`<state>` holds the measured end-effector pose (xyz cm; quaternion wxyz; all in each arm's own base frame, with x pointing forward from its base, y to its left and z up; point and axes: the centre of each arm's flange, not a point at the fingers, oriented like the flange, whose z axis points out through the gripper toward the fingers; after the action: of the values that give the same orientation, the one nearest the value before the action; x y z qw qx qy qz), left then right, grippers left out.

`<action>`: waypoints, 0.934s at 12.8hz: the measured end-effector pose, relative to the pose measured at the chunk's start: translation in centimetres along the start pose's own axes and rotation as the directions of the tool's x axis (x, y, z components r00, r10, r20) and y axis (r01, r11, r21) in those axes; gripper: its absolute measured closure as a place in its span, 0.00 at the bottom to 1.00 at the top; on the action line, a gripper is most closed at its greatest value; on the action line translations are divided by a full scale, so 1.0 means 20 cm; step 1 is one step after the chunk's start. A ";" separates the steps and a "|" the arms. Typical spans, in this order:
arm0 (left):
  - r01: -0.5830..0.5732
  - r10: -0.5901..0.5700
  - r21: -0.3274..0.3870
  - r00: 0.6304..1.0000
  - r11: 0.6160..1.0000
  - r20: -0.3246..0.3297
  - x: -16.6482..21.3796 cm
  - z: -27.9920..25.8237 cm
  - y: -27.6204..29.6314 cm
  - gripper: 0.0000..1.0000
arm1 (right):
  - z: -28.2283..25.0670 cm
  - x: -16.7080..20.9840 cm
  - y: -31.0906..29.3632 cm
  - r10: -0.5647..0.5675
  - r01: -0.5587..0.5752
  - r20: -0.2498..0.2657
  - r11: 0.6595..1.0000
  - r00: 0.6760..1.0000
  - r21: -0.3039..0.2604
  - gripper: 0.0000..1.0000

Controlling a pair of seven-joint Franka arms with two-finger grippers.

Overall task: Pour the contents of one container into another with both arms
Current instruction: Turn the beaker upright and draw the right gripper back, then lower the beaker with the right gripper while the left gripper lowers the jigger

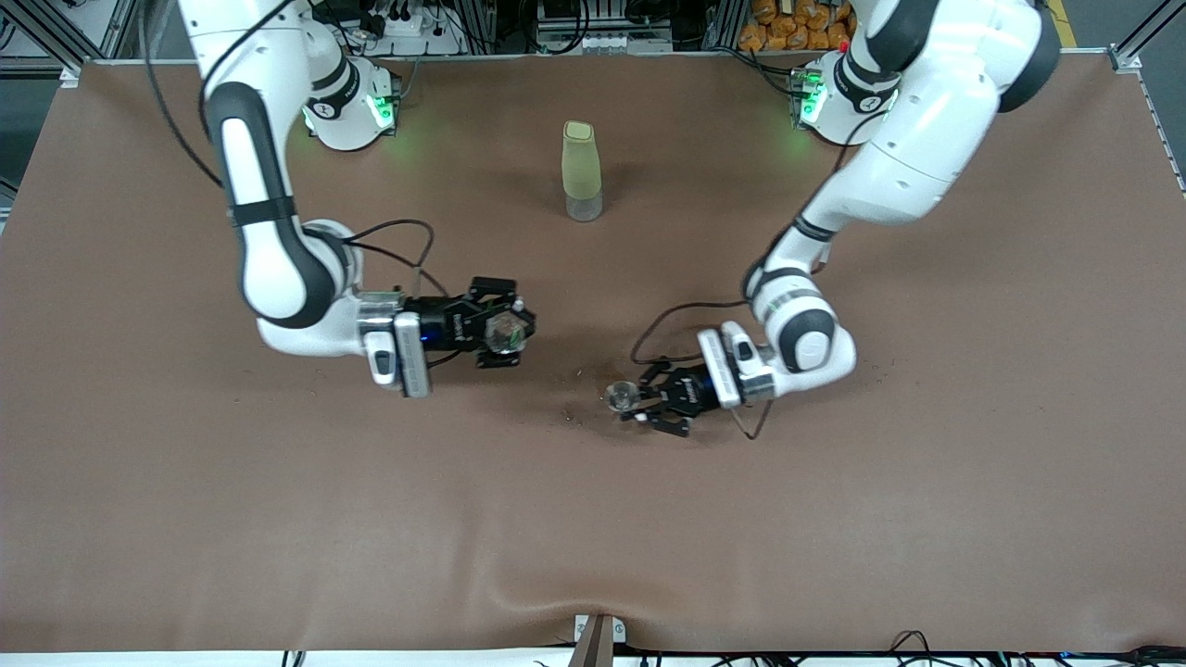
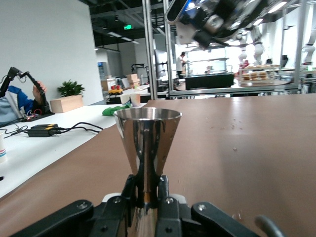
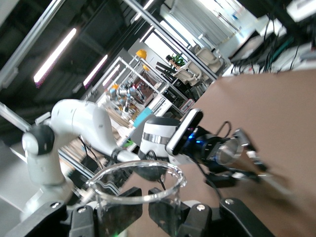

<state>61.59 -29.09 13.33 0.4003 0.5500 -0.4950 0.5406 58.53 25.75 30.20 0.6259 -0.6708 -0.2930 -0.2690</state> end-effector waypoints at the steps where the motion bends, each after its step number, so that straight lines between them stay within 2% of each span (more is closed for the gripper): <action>1: -0.007 0.007 -0.018 1.000 1.000 -0.013 -0.02 -0.09 -0.03 0.79 | -0.07 0.01 0.02 -0.089 0.089 0.003 0.996 0.996 -0.006 0.86; 3: -0.027 0.023 -0.076 0.999 0.997 -0.046 -0.06 -0.28 -0.08 0.79 | -0.22 0.02 0.06 -0.256 0.256 0.025 0.966 0.966 -0.020 0.86; 5: -0.045 0.038 -0.137 0.998 0.990 -0.047 -0.10 -0.51 -0.14 0.79 | -0.39 0.02 0.09 -0.388 0.389 0.049 0.921 0.920 -0.015 0.86; 9: -0.022 0.012 -0.221 0.999 0.975 -0.048 -0.18 -0.95 -0.19 0.79 | -0.72 -0.01 0.12 -0.599 0.600 0.071 0.800 0.797 0.018 0.86; 12: 0.035 -0.046 -0.279 0.998 0.960 -0.032 -0.23 -1.27 -0.19 0.79 | -0.96 -0.09 0.16 -0.696 0.696 0.080 0.717 0.713 0.031 0.86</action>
<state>60.64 -3.04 11.56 0.4941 0.4880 -0.5471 0.4675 59.75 6.36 28.01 0.4651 -0.5227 -0.5501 -0.4559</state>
